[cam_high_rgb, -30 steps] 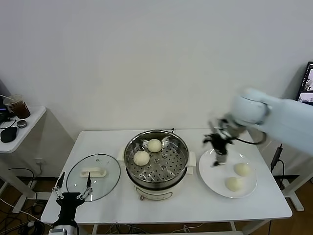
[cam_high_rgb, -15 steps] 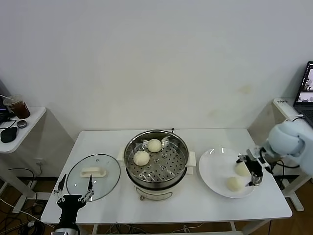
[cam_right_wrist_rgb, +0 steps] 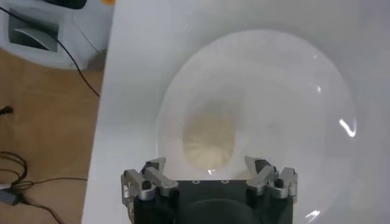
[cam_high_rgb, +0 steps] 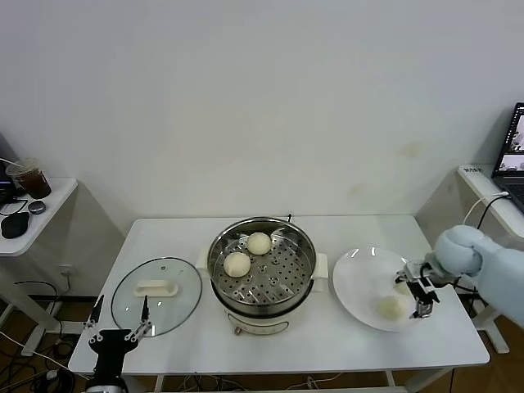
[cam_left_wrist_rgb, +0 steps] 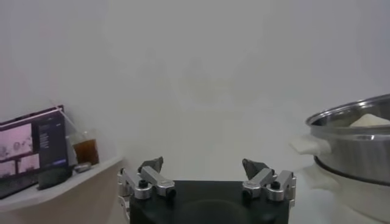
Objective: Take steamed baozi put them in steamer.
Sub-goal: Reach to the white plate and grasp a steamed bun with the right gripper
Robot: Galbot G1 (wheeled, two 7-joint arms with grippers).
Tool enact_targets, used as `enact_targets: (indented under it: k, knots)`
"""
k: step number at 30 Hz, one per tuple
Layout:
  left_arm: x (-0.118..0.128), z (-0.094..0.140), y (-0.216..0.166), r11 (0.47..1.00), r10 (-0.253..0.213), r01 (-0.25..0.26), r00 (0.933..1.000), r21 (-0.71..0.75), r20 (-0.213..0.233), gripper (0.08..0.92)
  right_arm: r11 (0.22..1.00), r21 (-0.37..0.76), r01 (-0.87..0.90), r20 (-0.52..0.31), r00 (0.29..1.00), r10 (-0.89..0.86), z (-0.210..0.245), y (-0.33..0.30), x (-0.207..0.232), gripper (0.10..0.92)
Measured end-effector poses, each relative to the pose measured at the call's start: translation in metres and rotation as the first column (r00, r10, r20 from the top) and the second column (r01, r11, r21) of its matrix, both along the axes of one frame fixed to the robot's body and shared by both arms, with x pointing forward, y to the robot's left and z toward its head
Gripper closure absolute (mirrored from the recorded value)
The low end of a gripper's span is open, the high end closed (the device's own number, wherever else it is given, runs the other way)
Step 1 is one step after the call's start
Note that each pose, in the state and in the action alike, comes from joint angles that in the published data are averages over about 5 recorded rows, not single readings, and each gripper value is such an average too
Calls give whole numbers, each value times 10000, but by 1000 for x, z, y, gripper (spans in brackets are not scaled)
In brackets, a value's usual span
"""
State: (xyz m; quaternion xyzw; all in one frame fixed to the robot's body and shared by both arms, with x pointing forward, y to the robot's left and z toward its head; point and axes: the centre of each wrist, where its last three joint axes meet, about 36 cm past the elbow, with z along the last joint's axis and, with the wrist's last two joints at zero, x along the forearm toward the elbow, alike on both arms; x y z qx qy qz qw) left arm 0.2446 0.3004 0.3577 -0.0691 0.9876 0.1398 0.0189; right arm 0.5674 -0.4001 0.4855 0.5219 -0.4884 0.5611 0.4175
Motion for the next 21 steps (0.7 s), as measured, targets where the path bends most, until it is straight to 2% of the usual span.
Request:
enact_targets:
  k: [8,15,21]
  knots:
    - [0,-1,3,10000,85,-85,10000,32,-17,177,9998,-44,197,-141,9997,-198,-26,14,10,216]
    - [0,-2,3,9999,107,-107,9999,5,-12,177,9989,-177,440,-247,9987,-444,-33,17,14,379]
    - [0,-2,4,9999,126,-126,9999,-11,8,177,9983,-198,556,-266,9981,-561,-32,18,17,455]
